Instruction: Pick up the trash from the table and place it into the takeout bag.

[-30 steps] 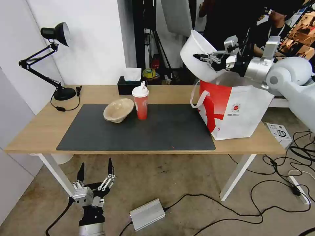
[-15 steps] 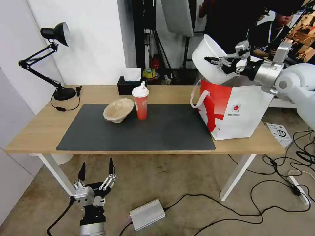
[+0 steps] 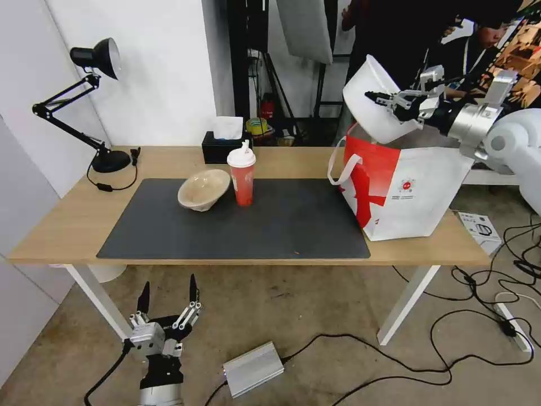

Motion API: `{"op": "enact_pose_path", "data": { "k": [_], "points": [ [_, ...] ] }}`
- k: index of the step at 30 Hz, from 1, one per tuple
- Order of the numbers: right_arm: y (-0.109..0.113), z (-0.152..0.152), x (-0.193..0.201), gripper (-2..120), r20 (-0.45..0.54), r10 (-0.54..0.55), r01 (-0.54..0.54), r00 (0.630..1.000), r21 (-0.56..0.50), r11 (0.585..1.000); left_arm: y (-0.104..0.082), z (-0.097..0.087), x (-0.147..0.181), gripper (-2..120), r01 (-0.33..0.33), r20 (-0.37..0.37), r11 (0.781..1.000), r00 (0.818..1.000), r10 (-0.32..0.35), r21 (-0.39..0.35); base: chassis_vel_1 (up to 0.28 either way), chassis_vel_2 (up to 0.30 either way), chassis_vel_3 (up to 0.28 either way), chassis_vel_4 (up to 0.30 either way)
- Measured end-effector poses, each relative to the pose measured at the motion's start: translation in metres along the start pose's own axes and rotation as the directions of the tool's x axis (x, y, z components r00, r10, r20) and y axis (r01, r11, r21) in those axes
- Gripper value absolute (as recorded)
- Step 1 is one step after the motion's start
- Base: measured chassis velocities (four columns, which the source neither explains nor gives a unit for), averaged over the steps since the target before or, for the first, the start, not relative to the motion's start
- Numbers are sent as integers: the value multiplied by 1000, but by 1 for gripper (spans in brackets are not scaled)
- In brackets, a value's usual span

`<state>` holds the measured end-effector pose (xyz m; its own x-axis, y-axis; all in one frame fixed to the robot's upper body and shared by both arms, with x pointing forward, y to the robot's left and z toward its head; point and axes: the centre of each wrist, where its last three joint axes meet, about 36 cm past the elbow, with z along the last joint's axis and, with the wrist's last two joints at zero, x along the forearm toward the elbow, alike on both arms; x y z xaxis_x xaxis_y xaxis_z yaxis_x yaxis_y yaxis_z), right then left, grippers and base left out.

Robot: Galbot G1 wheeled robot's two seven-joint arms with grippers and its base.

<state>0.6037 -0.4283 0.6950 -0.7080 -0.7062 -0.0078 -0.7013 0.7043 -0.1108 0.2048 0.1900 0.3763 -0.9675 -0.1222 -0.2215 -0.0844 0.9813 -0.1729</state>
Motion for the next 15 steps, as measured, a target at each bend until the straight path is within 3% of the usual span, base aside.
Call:
{"op": "enact_pose_path", "data": {
  "k": [15],
  "points": [
    [6,45,9,0,-23,20,-22,1000,-86,996,2,2,-4,100,6,7,1000,1000,-6,2,0,0,0,0]
  ]
}}
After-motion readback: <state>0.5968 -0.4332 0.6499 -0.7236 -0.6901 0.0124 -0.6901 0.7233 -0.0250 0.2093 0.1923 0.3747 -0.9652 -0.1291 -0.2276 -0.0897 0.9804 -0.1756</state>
